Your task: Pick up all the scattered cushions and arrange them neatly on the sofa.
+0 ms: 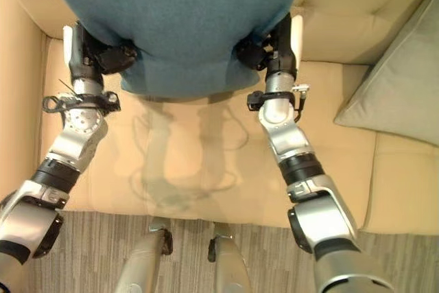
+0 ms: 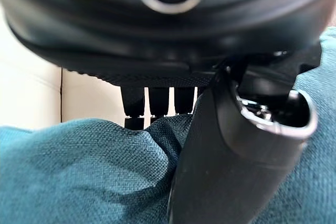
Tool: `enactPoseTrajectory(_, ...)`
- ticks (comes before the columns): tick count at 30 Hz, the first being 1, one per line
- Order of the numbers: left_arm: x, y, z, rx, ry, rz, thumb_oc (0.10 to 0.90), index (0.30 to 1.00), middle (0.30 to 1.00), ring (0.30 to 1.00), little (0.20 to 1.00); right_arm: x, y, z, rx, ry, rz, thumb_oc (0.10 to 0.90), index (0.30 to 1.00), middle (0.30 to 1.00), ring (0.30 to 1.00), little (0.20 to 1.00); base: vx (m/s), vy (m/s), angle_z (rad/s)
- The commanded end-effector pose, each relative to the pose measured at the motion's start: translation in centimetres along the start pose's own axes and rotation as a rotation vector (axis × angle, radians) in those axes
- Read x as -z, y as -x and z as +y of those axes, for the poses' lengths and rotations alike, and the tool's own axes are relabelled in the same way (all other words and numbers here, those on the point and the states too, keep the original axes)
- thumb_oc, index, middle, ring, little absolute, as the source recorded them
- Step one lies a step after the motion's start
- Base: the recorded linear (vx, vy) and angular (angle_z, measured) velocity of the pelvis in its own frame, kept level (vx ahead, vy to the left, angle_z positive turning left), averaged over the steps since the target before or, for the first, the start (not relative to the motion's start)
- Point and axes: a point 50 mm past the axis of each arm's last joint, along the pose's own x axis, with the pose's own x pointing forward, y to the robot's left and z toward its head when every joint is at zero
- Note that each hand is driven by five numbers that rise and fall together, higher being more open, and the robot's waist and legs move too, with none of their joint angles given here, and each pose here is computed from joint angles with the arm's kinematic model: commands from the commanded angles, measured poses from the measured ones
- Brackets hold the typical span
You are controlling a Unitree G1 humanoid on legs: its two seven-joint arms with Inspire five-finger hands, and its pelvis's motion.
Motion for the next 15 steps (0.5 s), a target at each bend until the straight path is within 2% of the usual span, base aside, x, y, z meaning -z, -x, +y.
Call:
enactPoseTrajectory(1,-9.1,-1.4,-4.8,0.166,0.146,-0.403,0.4,0.3,0.3,0.3,0.3,-7.9,-0.7,4.1,-0.119,-0.16,-0.332,0.4,0.3,0.3,0.3,0.3,-0.01,0.001,0.04)
enactPoseTrajectory(6,-9.4,-1.9,-5.1,0.163,0.129,-0.399,0.4,0.3,0.3,0.3,0.3,-7.4,-0.9,4.2,-0.101,-0.133,-0.307,0.4,0.3,0.3,0.3,0.3,-0.01,0.009,0.24)
enactPoseTrajectory(10,-9.4,-2.3,-5.2,0.167,0.052,-0.399,0.4,0.3,0.3,0.3,0.3,-6.6,-0.6,4.4,-0.085,-0.118,-0.277,0.4,0.3,0.3,0.3,0.3,-0.01,0.019,-0.12)
enactPoseTrajectory(11,-9.3,-2.5,-5.2,0.165,0.023,-0.396,0.445,0.368,0.368,0.368,0.368,-6.1,-0.4,4.6,-0.083,-0.107,-0.26,0.4,0.3,0.3,0.3,0.3,-0.01,0.025,0.04)
enactPoseTrajectory(12,-9.4,-2.6,-5.1,0.163,0.001,-0.398,0.557,0.535,0.535,0.535,0.535,-5.8,-0.3,4.7,-0.083,-0.097,-0.248,0.438,0.356,0.356,0.356,0.356,0.0,0.0,0.0)
enactPoseTrajectory(13,-9.2,-2.8,-5.0,0.157,-0.03,-0.39,0.8,0.9,0.9,0.9,0.9,-5.3,-0.3,4.8,-0.083,-0.076,-0.234,0.595,0.592,0.592,0.592,0.592,0.0,0.0,0.0)
enactPoseTrajectory(14,-9.1,-3.0,-4.9,0.149,-0.06,-0.386,0.8,0.9,0.9,0.9,0.9,-5.1,-0.3,4.9,-0.079,-0.055,-0.229,0.8,0.9,0.9,0.9,0.9,0.0,0.0,0.0)
enactPoseTrajectory(15,-8.9,-3.2,-4.6,0.14,-0.088,-0.381,0.8,0.9,0.9,0.9,0.9,-4.8,-0.4,4.7,-0.07,-0.02,-0.219,0.8,0.9,0.9,0.9,0.9,0.0,0.0,0.0)
